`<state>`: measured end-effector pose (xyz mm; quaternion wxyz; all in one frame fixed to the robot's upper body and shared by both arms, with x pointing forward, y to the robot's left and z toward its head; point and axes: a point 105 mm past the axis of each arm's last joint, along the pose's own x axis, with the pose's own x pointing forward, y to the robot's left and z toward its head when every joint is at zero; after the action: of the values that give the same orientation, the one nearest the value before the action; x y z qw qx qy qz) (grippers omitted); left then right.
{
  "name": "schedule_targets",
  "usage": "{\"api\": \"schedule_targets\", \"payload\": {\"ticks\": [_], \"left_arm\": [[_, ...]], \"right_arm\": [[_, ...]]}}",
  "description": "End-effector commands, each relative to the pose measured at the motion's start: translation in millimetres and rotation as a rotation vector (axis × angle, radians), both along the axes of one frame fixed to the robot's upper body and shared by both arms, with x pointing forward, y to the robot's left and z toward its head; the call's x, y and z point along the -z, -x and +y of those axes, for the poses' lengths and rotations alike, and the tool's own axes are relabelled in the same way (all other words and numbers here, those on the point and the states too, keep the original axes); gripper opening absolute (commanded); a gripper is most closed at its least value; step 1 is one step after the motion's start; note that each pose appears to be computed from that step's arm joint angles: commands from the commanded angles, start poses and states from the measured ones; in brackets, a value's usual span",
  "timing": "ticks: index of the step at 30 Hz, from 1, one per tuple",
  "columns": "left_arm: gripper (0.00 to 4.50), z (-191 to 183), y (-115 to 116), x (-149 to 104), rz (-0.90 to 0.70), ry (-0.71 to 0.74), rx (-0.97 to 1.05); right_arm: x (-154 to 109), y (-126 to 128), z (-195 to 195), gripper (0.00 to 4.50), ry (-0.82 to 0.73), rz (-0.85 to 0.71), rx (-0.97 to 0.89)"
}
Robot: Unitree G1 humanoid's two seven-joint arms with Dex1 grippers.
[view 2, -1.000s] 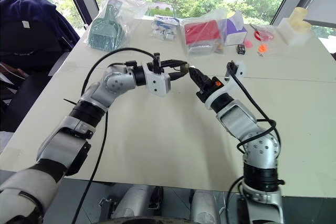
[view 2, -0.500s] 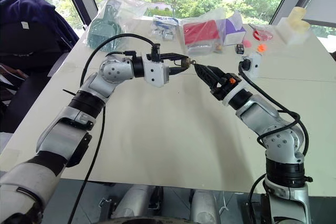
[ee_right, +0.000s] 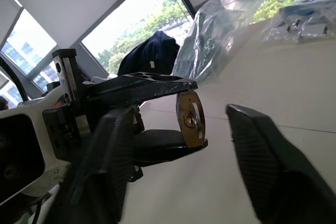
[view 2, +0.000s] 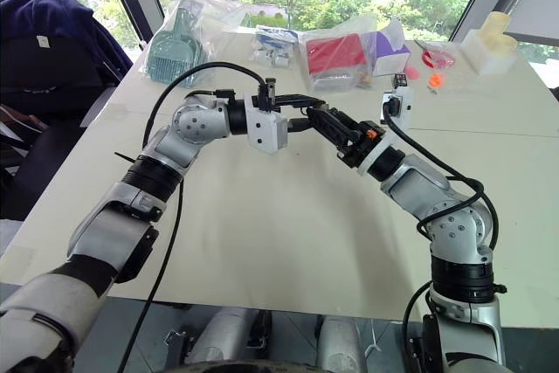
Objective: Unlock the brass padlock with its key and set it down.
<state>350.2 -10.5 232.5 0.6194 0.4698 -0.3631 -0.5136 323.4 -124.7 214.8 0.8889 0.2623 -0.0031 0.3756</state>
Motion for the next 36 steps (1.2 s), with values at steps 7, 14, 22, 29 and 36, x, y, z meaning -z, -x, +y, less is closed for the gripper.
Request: {"api": "schedule_targets", "payload": {"ticks": [7, 14, 22, 29, 36], "left_arm": [[1.2, 1, 2, -12, 0.011, 0.015, 0.003], [4.48, 18, -5, -7, 0.34, 0.026, -0.046], [4.48, 43, -24, -31, 0.679, 0.235, -0.127], [4.48, 35, -28, -17, 0.681, 0.203, -0.131], [4.48, 33, -31, -15, 0.663, 0.188, -0.129]], "right_arm": [[-3, 4, 4, 0.01, 0.017, -0.02, -0.022], [4, 4, 0, 0.01, 0.039, -0.002, 0.017], [3, 4, -6, 0.01, 0.017, -0.004, 0.046], [-4, 6, 0, 0.01, 0.002, -0.02, 0.032], [-10, 14, 7, 0.01, -0.03, -0.029, 0.009]]}}
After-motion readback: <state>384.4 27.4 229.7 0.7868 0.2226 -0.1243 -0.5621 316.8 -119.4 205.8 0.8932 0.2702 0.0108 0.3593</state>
